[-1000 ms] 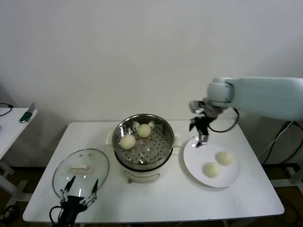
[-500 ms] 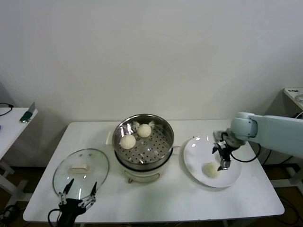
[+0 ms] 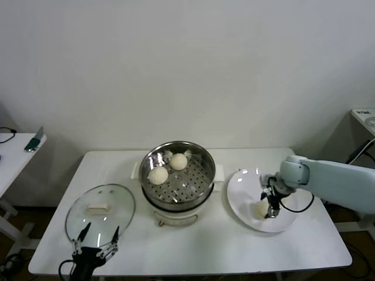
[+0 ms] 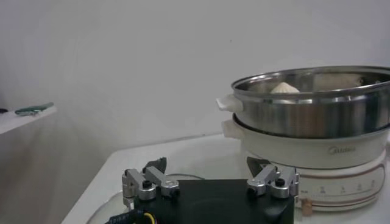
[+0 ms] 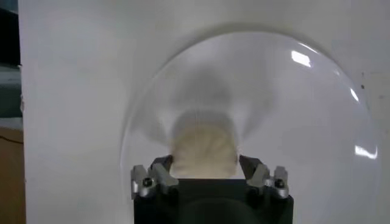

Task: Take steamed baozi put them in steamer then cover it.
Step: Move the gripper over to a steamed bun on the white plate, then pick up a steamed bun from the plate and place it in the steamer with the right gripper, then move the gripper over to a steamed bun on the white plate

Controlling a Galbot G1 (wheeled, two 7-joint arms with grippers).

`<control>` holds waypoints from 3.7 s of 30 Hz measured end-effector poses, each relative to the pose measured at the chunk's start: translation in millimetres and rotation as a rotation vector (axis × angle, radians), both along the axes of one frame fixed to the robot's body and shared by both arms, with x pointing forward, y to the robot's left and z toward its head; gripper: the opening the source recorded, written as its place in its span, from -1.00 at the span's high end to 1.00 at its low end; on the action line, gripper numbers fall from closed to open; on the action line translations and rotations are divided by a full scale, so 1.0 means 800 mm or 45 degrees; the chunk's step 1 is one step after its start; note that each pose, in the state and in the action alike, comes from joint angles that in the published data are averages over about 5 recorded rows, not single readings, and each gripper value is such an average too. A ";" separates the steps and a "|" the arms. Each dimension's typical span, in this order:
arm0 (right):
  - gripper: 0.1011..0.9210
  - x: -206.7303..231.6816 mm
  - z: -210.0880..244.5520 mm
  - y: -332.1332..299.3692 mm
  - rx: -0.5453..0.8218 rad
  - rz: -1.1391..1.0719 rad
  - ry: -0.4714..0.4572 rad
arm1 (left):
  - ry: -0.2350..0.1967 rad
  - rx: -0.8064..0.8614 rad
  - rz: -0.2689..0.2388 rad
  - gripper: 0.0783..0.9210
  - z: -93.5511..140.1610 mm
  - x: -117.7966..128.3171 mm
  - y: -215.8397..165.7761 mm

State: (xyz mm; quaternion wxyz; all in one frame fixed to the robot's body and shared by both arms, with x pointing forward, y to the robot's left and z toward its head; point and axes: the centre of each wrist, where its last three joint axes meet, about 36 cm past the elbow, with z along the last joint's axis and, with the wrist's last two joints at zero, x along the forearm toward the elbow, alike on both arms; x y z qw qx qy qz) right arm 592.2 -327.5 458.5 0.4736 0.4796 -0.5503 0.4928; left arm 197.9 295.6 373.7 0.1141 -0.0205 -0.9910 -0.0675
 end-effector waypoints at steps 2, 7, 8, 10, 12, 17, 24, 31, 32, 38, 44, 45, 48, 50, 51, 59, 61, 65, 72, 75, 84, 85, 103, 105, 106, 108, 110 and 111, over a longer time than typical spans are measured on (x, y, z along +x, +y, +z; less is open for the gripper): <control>-0.40 0.000 -0.001 0.001 0.003 0.000 -0.001 | -0.001 0.000 0.000 -0.77 0.000 0.000 0.000; -0.33 0.005 0.007 0.004 0.009 0.023 -0.007 | -0.006 0.001 -0.002 -0.77 0.002 0.001 -0.001; -0.31 0.008 0.012 0.005 0.010 0.034 -0.011 | -0.007 0.001 -0.002 -0.77 0.003 0.001 -0.001; -0.31 0.018 0.029 0.007 0.013 0.065 -0.023 | -0.008 0.002 -0.002 -0.77 0.003 0.000 -0.001; -0.31 0.030 0.052 0.010 0.016 0.109 -0.042 | -0.008 0.003 -0.003 -0.77 0.004 0.000 -0.001; -0.33 0.066 0.140 0.031 0.040 0.303 -0.110 | -0.010 0.006 -0.009 -0.77 0.004 0.001 -0.003; -0.33 0.087 0.295 0.124 0.077 0.766 -0.247 | -0.016 0.008 -0.009 -0.77 0.005 0.002 -0.005; -0.33 0.049 0.364 0.258 0.045 1.288 -0.294 | -0.020 0.013 -0.004 -0.77 0.006 -0.001 -0.005; -0.33 0.044 0.364 0.275 0.033 1.350 -0.291 | -0.021 0.013 -0.004 -0.77 0.006 -0.002 -0.005; -0.31 0.018 0.333 0.354 -0.045 1.649 -0.239 | -0.028 0.020 0.001 -0.77 0.011 -0.004 -0.004; -0.31 0.006 0.283 0.402 -0.099 1.837 -0.186 | -0.031 0.025 0.008 -0.77 0.013 -0.007 -0.003; -0.31 0.006 0.274 0.406 -0.107 1.857 -0.177 | -0.030 0.025 0.009 -0.77 0.013 -0.007 -0.003; -0.32 0.007 0.251 0.415 -0.130 1.902 -0.158 | -0.030 0.026 0.008 -0.77 0.014 -0.008 -0.003; -0.32 0.008 0.237 0.419 -0.142 1.922 -0.150 | -0.031 0.026 0.008 -0.77 0.014 -0.009 -0.003; -0.31 0.008 0.231 0.421 -0.148 1.931 -0.147 | -0.032 0.026 0.008 -0.77 0.014 -0.009 -0.003; -0.32 0.007 0.187 0.437 -0.153 1.981 -0.146 | -0.034 0.028 0.010 -0.77 0.013 -0.010 -0.002; -0.32 0.007 0.180 0.439 -0.151 1.988 -0.150 | -0.034 0.030 0.011 -0.77 0.013 -0.010 -0.002; -0.45 0.007 0.173 0.440 -0.147 1.993 -0.169 | -0.035 0.033 0.011 -0.77 0.013 -0.012 -0.003; -0.75 0.016 0.194 0.431 -0.140 1.975 -0.199 | -0.044 0.036 0.009 -0.77 0.017 -0.013 -0.003; -0.76 0.027 0.218 0.415 -0.142 1.922 -0.208 | -0.047 0.037 0.008 -0.77 0.018 -0.014 -0.003; -0.76 0.079 0.316 0.255 -0.153 1.403 -0.206 | -0.056 0.033 0.010 -0.77 0.020 -0.011 -0.004; -0.76 0.082 0.322 0.229 -0.153 1.321 -0.204 | -0.056 0.032 0.009 -0.77 0.020 -0.010 -0.004; -0.76 0.049 0.157 -0.068 -0.026 0.288 -0.060 | -0.031 0.026 0.018 -0.77 0.009 -0.006 -0.004; -0.76 0.046 0.134 -0.077 -0.029 0.247 -0.050 | -0.026 0.026 0.020 -0.77 0.007 -0.006 -0.004; -0.76 0.045 0.123 -0.081 -0.031 0.229 -0.046 | -0.024 0.026 0.021 -0.77 0.006 -0.005 -0.004; -0.76 0.044 0.104 -0.087 -0.039 0.198 -0.039 | -0.020 0.025 0.022 -0.77 0.005 -0.005 -0.005; -0.76 0.044 0.088 -0.092 -0.047 0.172 -0.034 | -0.017 0.025 0.023 -0.77 0.003 -0.005 -0.005; -0.76 0.044 0.080 -0.094 -0.051 0.160 -0.033 | -0.014 0.025 0.024 -0.77 0.002 -0.006 -0.006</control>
